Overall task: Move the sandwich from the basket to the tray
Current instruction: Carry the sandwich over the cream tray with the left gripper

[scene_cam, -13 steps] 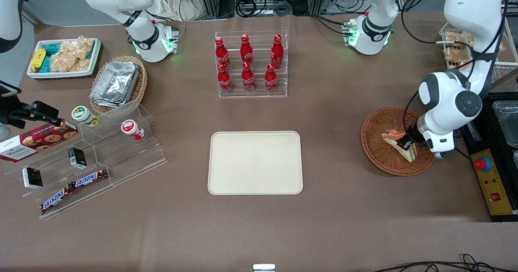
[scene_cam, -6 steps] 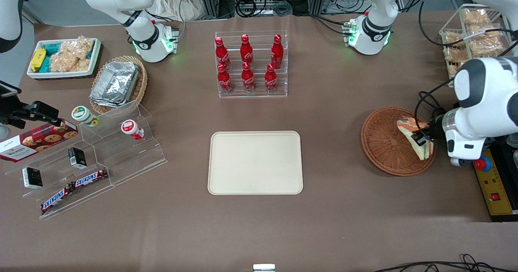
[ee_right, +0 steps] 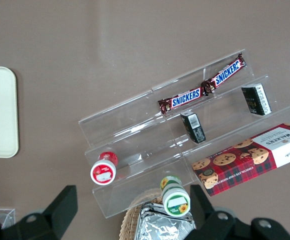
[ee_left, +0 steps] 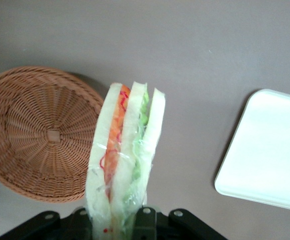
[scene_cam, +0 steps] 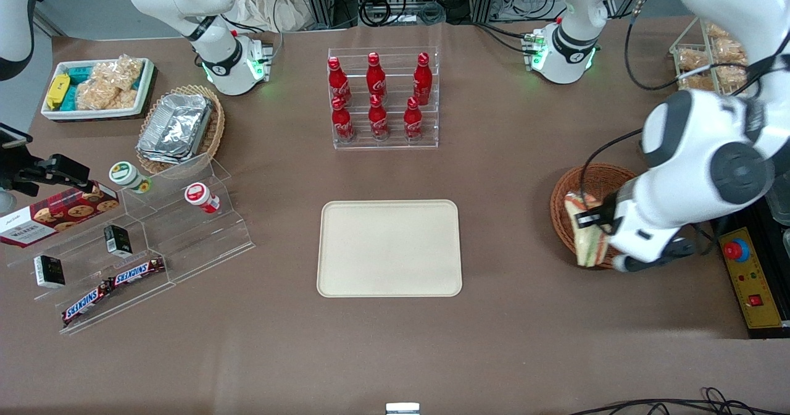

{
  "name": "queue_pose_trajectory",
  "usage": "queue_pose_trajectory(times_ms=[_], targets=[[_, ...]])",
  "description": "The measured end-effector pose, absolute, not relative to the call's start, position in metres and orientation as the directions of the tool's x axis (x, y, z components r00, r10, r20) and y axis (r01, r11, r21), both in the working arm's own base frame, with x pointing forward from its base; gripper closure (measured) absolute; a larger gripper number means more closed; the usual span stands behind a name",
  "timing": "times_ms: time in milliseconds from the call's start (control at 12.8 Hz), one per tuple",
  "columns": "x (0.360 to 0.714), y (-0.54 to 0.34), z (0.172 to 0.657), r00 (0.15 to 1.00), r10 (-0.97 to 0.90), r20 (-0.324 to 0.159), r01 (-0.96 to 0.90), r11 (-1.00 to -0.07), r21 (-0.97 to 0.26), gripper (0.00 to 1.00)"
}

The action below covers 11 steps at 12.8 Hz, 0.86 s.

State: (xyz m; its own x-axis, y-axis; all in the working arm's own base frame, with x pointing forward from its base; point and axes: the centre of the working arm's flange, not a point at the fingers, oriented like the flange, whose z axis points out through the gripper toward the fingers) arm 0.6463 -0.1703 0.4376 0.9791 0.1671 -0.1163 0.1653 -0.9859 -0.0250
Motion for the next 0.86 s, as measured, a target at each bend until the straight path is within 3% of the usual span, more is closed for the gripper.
queue_pose_trajectory(times_ms=[157,627,863], targets=[[0.650,-0.238,0.403,0.990,0.079,-0.113,0.074,-0.996,-0.046,0.81],[0.657,-0.356,0.286,0.997,0.068,-0.034,0.071,-0.992,0.109,0.81],[0.637,-0.394,0.250,0.992,0.107,-0.064,0.114,-0.987,0.113,0.81]])
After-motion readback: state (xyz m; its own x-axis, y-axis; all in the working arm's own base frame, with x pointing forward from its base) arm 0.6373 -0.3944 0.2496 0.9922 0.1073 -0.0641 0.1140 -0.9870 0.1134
